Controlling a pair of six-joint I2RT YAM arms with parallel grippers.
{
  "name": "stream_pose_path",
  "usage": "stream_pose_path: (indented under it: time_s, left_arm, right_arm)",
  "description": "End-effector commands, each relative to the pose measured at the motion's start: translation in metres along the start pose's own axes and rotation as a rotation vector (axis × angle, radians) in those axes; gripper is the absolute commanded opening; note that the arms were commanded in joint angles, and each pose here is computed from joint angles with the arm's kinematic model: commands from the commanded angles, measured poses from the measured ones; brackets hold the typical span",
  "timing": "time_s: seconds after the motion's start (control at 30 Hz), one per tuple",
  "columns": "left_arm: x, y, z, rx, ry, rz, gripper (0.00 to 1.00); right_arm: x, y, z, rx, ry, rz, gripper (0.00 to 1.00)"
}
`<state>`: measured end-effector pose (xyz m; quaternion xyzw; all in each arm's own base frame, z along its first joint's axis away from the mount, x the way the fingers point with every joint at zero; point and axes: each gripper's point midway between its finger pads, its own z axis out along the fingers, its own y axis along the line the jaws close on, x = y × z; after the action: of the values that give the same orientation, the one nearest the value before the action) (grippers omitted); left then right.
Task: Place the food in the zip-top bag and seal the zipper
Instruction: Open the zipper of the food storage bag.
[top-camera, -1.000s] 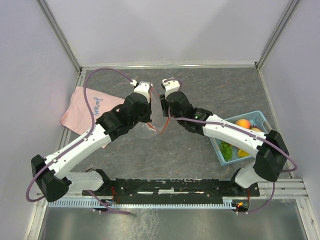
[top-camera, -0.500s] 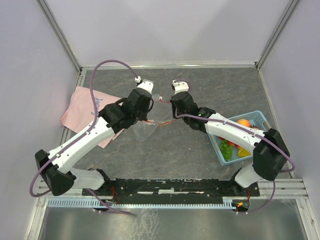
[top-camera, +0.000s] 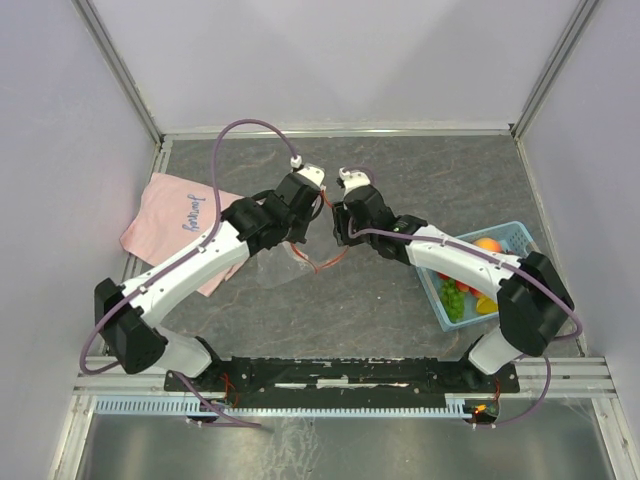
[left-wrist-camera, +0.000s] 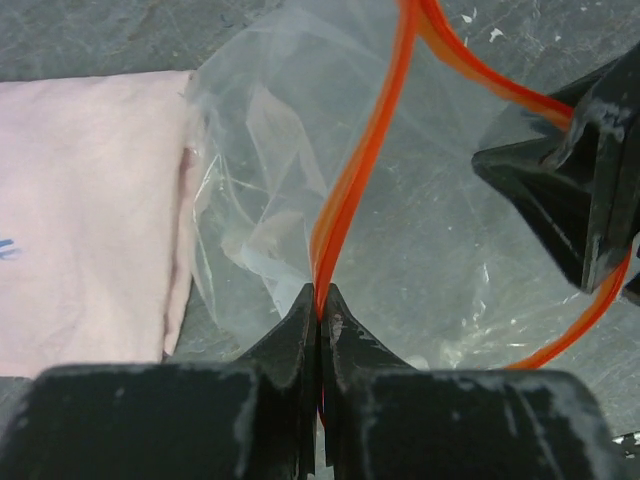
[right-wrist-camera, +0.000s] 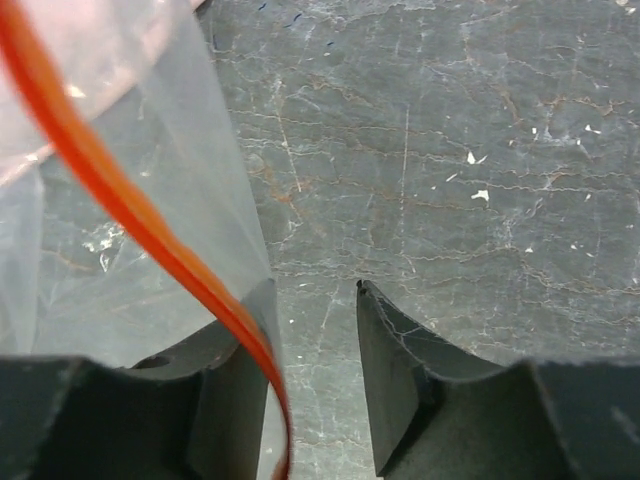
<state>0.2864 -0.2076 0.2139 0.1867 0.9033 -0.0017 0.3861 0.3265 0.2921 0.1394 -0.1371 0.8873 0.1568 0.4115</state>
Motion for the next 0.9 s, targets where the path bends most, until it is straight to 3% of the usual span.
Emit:
stream_pose_path:
  time_s: [0.0,0.13,0.23,0.37,0.5,0.7,0.87]
  left_arm:
    - [-0.015,-0.018,0.006,0.066,-0.021,0.003,0.03]
    - [-0.011,-0.021,0.012,0.069,0.000,0.006,0.03]
    - [-0.012,-0.021,0.011,0.070,-0.004,0.000,0.03]
    - [-0.015,-0.019,0.007,0.072,-0.025,-0.013,0.03]
    - [-0.013,-0.020,0.003,0.088,-0.045,-0.036,0.11]
    - [-0.005,-0.018,0.002,0.090,-0.055,-0.066,0.21]
    - [0.002,-0.017,0.004,0.089,-0.045,-0.060,0.23]
  right_arm:
    - [-0.025,0.012,-0.021,-0.077,-0.066,0.003,0.49]
    - [-0.027,0.003,-0.031,-0.045,-0.089,0.000,0.54]
    - [-0.023,-0.007,-0.030,0.004,-0.095,0.008,0.47]
    - [-0.019,-0.010,-0.027,0.022,-0.086,0.024,0.20]
    - [-0.018,-0.008,-0.027,0.014,-0.082,0.048,0.04]
    - [-0.018,-0.005,-0.029,0.003,-0.087,0.088,0.02]
    - [-0.017,-0.006,-0.029,0.002,-0.086,0.096,0.02]
